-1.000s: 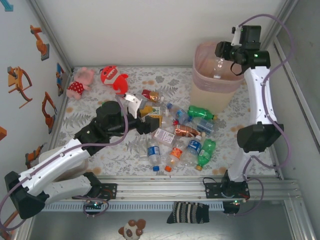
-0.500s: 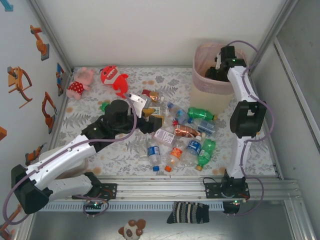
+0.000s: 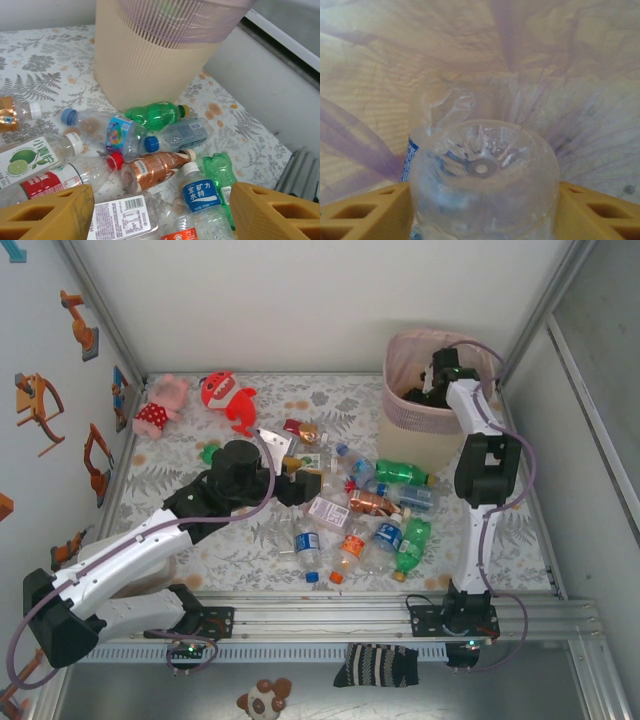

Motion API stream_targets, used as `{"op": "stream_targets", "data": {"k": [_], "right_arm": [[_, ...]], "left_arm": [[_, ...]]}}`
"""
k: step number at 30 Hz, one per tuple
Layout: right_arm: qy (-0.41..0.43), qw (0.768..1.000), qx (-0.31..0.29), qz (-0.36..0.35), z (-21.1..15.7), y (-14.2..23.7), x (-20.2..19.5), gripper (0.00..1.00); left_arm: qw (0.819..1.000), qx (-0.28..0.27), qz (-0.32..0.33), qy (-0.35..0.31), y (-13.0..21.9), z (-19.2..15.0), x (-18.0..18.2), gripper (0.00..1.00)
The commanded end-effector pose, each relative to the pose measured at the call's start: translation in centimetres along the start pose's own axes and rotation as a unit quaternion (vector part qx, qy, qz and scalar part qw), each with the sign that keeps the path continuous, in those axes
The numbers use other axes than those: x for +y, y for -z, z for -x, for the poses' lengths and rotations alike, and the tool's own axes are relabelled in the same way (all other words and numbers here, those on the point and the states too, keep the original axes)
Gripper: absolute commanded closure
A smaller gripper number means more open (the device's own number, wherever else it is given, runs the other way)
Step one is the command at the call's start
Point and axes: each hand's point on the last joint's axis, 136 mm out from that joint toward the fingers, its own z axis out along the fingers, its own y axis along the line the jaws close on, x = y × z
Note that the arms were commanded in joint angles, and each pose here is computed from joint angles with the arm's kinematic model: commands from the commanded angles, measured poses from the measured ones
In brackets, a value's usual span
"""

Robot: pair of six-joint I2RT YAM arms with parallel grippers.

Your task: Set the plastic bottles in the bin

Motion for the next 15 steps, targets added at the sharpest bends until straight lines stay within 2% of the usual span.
{"op": "stream_targets", "data": {"k": [1,9,15], "right_arm": [[-0.003,1.000,-0.012,0.003,0.6,1.6,0.5,0.26],[0.008,0.998,-0.064,-0.001,2.1,7.4,1.8,0.23],[0.021,0.994,-0.108,-0.003,2.8,12.7,2.9,0.22]], "left_arm": [[0.999,0.005,0.035,0.009,0.3,0.2,1.2,0.29],[0.988,0.065,0.138,0.034,0.3,-2.4,4.8,0.30],[0.971,0.112,0.201,0.062,0.4,-5.2,7.3,0.30]]}}
